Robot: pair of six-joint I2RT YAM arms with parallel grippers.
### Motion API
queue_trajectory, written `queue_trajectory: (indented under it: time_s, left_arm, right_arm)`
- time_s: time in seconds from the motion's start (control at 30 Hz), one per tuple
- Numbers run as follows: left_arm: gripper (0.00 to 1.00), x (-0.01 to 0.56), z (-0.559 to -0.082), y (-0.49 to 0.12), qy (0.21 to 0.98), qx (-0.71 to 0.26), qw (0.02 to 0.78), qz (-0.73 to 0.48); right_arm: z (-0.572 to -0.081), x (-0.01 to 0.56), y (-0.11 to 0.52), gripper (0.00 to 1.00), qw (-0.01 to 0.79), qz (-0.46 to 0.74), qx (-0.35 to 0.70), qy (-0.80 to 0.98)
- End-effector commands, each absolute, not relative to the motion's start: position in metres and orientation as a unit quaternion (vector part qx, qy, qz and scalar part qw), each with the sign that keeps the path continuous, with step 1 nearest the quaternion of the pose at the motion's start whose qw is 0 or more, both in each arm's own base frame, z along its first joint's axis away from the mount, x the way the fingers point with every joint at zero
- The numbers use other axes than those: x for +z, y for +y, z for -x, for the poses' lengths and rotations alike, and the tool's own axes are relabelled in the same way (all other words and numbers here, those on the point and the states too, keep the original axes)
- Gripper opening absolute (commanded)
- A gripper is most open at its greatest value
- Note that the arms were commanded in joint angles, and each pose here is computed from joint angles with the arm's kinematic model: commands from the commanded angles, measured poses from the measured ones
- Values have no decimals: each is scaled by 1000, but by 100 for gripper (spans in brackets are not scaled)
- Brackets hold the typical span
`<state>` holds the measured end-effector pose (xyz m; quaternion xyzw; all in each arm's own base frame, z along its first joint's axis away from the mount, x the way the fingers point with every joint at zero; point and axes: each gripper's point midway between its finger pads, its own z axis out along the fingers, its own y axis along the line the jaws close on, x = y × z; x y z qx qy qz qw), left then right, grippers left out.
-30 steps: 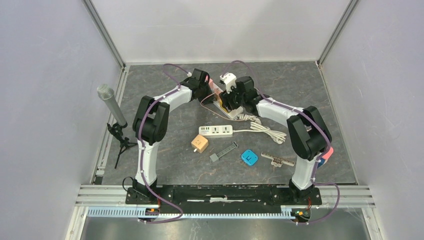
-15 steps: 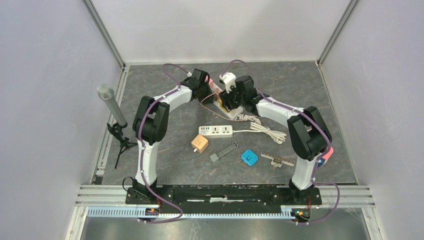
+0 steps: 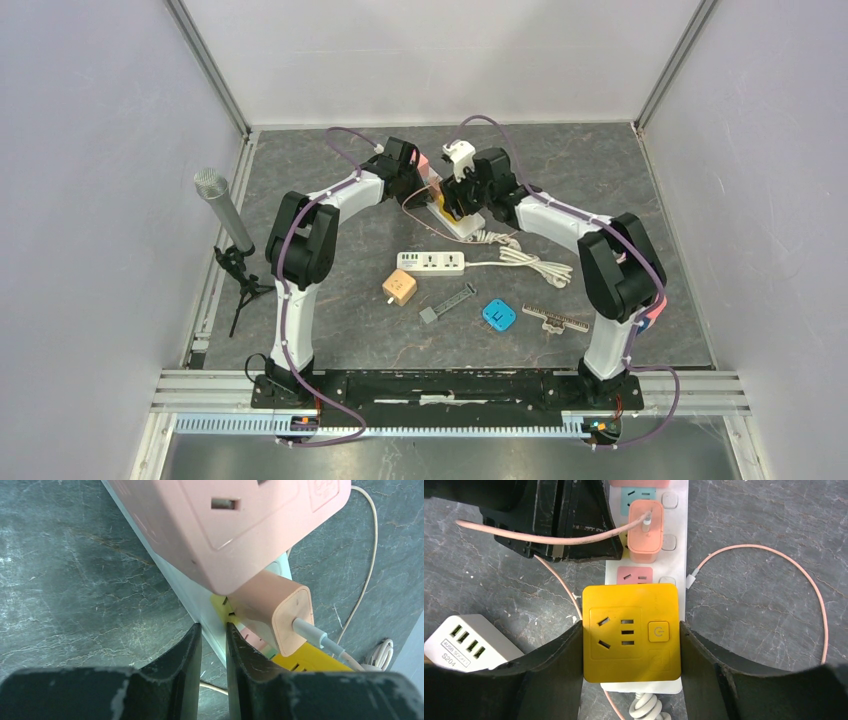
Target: Pull the plug off the socket
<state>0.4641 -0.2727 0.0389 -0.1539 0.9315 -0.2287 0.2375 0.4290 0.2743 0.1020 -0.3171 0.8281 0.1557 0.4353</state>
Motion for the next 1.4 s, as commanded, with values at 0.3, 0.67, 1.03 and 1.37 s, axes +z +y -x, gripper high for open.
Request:
queue_trajectory:
  time_s: [0.3,0.67,1.03,1.37]
  left_arm:
    - [31,-24,-411,-250,971,-147,138,128]
    - [66,73,-446,-206,947,-65,279,148]
    - [72,107,-449,-165,925,17,351,143]
    - [79,115,-443,-148,920,44,360,148]
  right_arm:
    - [-460,257,229,0,595,201,216,747]
    - [-462,215,118,0,579,43,149,801]
    - [-469,148,42,0,497,-46,227,836]
    - [-458,88,35,17,405,-97,256,873]
